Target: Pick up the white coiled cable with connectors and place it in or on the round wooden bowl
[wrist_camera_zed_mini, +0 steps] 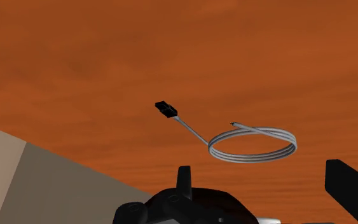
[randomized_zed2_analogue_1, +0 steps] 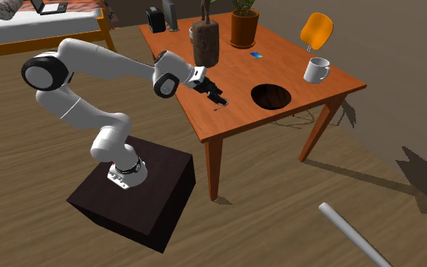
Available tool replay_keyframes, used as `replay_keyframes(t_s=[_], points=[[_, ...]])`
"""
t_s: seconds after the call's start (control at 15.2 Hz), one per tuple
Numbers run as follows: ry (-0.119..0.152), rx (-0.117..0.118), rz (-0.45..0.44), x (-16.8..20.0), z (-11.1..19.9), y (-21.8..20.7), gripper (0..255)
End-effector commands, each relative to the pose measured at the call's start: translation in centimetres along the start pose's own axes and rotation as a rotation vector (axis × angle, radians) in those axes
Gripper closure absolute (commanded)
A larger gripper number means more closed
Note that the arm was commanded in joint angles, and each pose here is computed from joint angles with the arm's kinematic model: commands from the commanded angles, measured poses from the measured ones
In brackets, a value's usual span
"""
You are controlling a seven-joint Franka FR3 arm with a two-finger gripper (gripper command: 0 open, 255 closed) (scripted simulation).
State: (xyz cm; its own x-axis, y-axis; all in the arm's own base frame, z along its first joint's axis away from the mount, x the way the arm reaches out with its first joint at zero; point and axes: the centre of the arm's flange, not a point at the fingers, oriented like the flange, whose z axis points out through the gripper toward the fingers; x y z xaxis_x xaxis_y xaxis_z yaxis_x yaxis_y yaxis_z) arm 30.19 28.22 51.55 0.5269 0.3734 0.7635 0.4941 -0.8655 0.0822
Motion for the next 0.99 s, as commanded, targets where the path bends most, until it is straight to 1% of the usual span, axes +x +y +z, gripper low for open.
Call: replay_keyframes(t_s=[0.0,0.53,0.59,0.92], points=[[0.001,0.001,0.0,0.07,1.07,0.02,0],[0.001,0.001,0.0,0.07,1.36,0.02,0],[0.001,0.001,0.0,0.07,1.36,0.02,255],[0.001,0.001,0.0,0.04,1.32,0.07,255]])
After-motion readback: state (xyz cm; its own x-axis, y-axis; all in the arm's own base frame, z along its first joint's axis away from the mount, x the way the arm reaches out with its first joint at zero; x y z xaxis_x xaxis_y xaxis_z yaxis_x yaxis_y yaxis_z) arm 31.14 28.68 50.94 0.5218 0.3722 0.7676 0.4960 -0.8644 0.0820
